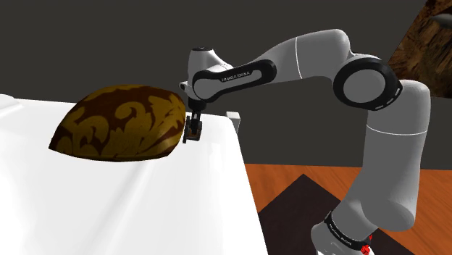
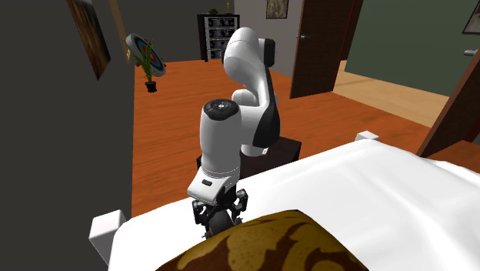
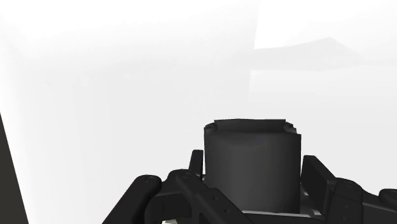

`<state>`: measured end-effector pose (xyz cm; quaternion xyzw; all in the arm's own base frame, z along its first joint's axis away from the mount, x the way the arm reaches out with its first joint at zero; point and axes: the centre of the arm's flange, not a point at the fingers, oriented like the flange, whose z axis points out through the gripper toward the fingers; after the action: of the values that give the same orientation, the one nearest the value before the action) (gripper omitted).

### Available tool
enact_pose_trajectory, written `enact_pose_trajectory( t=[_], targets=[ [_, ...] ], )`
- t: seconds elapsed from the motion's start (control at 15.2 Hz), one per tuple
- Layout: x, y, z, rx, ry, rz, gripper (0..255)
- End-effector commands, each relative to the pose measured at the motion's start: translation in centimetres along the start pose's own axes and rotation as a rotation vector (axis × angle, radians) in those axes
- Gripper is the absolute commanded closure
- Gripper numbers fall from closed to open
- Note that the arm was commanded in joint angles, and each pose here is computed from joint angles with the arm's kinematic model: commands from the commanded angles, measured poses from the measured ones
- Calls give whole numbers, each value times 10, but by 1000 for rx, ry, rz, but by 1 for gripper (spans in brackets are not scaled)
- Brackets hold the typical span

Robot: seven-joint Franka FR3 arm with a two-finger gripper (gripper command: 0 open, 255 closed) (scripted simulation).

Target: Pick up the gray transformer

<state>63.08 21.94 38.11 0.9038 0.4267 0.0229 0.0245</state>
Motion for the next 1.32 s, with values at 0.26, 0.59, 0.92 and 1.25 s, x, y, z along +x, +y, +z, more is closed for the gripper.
enact_pose_trajectory(
  t=[0.26, 0.59, 0.92, 1.25],
  targets=[
    [0, 0, 1, 1, 0, 0, 255],
    [0, 0, -10, 0, 0, 0, 255],
    [1, 2, -36, 0, 0, 0, 255],
    [1, 4, -63, 0, 0, 0, 255]
  ],
)
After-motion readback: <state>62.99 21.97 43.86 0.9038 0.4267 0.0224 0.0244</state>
